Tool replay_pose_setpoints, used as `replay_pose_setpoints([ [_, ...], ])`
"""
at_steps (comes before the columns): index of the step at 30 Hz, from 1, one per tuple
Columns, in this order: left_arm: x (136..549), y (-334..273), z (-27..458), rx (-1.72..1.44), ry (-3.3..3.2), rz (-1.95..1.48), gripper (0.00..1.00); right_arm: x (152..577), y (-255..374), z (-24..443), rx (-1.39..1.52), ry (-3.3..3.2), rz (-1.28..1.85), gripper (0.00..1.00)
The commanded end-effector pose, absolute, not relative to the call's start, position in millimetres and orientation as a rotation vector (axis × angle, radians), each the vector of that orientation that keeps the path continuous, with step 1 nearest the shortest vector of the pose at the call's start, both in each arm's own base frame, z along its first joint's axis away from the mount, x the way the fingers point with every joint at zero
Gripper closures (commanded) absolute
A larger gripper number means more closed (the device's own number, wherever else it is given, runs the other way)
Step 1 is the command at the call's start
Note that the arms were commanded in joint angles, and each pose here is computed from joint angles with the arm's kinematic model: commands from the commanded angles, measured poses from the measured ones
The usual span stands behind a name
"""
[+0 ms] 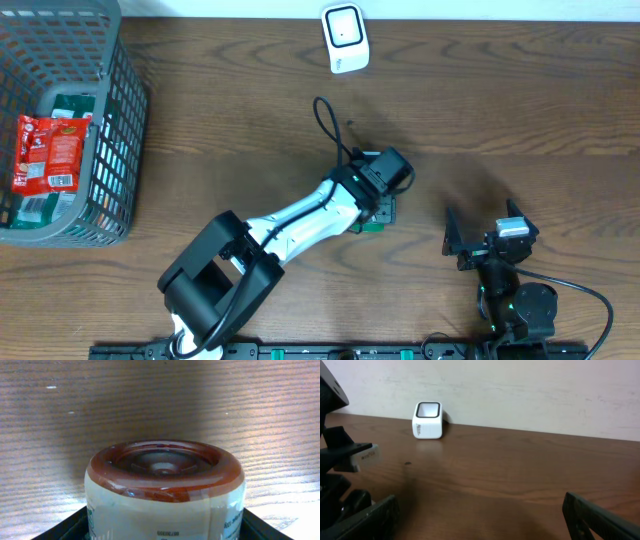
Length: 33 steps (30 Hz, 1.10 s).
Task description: Scan the item barcode
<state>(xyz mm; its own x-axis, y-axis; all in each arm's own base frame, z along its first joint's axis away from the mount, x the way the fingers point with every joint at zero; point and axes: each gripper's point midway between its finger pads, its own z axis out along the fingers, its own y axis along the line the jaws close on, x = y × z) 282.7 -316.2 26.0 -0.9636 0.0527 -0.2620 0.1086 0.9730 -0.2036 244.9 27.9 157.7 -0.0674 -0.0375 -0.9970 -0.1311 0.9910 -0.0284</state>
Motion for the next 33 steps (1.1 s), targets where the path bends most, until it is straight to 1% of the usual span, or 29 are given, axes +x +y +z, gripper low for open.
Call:
replay_pose_setpoints([
  [1, 286.0, -316.8, 29.4, 0.109, 2.809, -0.250, 0.32, 244.6, 28.2, 157.2, -0.117, 1.640, 0.091, 0.01],
  [20, 279.2, -321.6, 24.6, 0.146, 2.799, -0.216, 0.31, 244.6, 28.1, 157.2, -0.117, 1.640, 0.091, 0.01],
  [21, 279.1, -321.3, 24.4, 0.146, 2.799, -0.215, 0.30, 244.6, 28.2, 157.2, -0.117, 1.640, 0.091, 0.01],
  [27, 278.8, -320.9, 24.2, 0.147, 2.801, -0.213, 0.18, 244.6, 28.1, 157.2, -0.117, 1.640, 0.091, 0.01],
  [32, 278.8, -320.7, 24.1, 0.146, 2.801, -0.212, 0.14, 244.6, 28.2, 157.2, -0.117, 1.640, 0.091, 0.01],
  [33, 278.9, -320.7, 24.1, 0.146, 2.801, -0.212, 0.12, 244.6, 28.2, 157.2, -0.117, 1.640, 0.091, 0.01],
])
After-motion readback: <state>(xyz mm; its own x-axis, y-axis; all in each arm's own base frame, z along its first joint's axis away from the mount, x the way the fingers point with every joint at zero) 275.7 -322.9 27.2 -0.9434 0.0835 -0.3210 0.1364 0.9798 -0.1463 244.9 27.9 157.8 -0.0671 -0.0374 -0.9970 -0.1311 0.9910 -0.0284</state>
